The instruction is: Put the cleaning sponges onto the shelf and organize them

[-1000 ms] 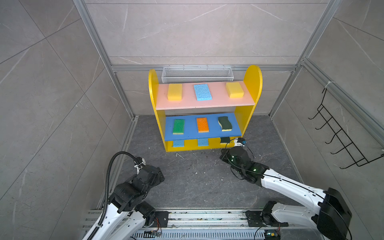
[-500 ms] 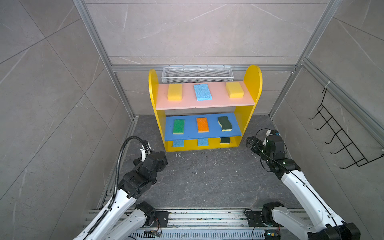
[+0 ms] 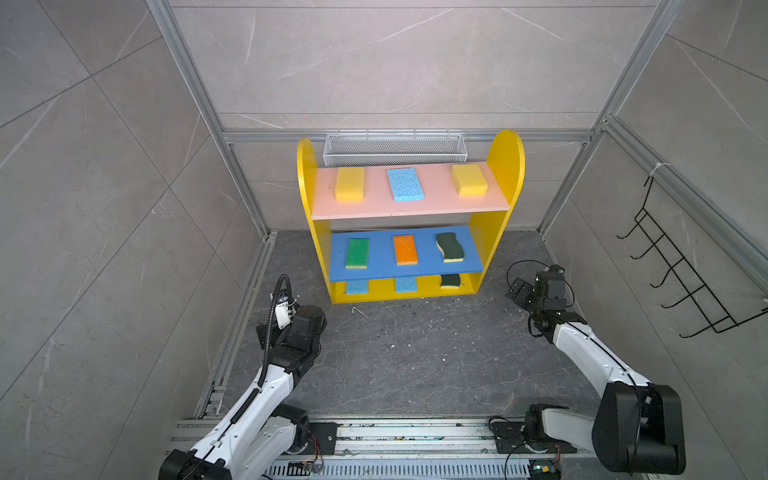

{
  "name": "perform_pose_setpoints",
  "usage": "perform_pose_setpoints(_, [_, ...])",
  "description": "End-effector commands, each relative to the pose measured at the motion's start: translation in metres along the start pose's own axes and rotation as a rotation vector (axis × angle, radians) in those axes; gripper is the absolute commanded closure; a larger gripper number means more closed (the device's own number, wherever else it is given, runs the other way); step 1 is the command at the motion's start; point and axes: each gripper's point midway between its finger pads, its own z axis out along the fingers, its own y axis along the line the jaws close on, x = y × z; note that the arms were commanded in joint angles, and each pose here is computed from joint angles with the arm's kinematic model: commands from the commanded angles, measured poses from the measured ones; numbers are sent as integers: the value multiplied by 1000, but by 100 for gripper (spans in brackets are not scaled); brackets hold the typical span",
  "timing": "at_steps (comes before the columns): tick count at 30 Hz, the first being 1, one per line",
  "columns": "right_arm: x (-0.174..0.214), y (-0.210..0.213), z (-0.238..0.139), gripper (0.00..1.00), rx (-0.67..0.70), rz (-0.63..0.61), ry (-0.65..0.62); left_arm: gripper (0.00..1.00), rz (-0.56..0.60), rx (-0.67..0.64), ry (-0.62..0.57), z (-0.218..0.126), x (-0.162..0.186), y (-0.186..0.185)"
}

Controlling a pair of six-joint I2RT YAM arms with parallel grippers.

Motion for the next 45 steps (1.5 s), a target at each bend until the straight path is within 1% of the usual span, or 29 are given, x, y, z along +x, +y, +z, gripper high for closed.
perform_pose_setpoints(1, [-17,4,3,1,-40,-55,-154,0,-56,14,-68,14,-19,-10])
perform_pose_setpoints(4, [-17,5,1,1,-88,-68,-269,0,-53,33,-47,31,-10,-20])
perform_pose_setpoints(5, [-16,7,2,1,-107,-71,-279,0,-44,27,-44,36,-8,-22])
perform_pose_setpoints(8, [-14,17,6,1,-139,-130,-245,0,-25,19,-47,48,-3,-29])
perform_pose_setpoints(12, [-7,23,12,1,-168,-181,-208,0,-24,88,-72,63,-2,-51])
perform_pose_setpoints(14, [0,25,15,1,-186,-199,-211,0,-15,113,-74,68,-5,-60])
perform_pose_setpoints(17, [6,30,16,1,-225,-221,-212,0,19,189,-121,71,-12,-79])
perform_pose_setpoints(20, [12,35,15,1,-261,-243,-231,0,45,225,-151,75,-8,-89])
perform_pose_setpoints(21, [17,39,15,1,-280,-260,-245,0,58,250,-131,74,-5,-93])
perform_pose_setpoints(22, [19,44,14,1,-303,-276,-270,0,51,265,-123,74,-4,-94])
perform_pose_setpoints(24, [29,55,14,1,-333,-334,-246,0,43,266,-135,73,-4,-93])
perform_pose_setpoints(28, [46,77,18,1,-426,-425,-240,0,28,309,-170,65,-1,-92])
perform_pose_setpoints(29, [47,81,18,1,-441,-433,-268,0,23,322,-187,62,-2,-92])
perform_pose_setpoints(31, [52,80,18,1,-436,-448,-228,0,15,340,-206,59,-1,-92])
perform_pose_setpoints(33, [50,82,18,1,-445,-446,-250,0,20,356,-210,58,0,-94])
perform_pose_setpoints(34, [52,82,19,1,-444,-451,-235,0,17,366,-211,58,0,-94])
perform_pose_setpoints(37, [51,83,18,1,-445,-451,-241,0,-1,444,-194,59,7,-98])
perform_pose_setpoints(38, [52,82,18,1,-445,-451,-236,0,-8,463,-181,62,14,-101])
perform_pose_setpoints(39, [52,82,18,1,-443,-452,-235,0,-10,442,-243,65,7,-99])
perform_pose_setpoints(40, [52,82,18,1,-443,-451,-235,0,-6,446,-230,66,8,-101])
perform_pose_setpoints(41, [51,83,18,1,-445,-452,-237,0,-3,455,-175,66,14,-101])
perform_pose_setpoints(42, [51,83,18,1,-444,-452,-237,0,-11,457,-156,68,14,-100])
perform_pose_setpoints(43, [51,82,18,1,-444,-452,-237,0,-16,445,-180,71,9,-100])
perform_pose_setpoints(44, [52,83,18,1,-444,-452,-235,0,-9,444,-169,73,10,-102])
perform_pose_setpoints(45, [51,82,19,1,-442,-451,-235,0,-2,444,-132,75,13,-102])
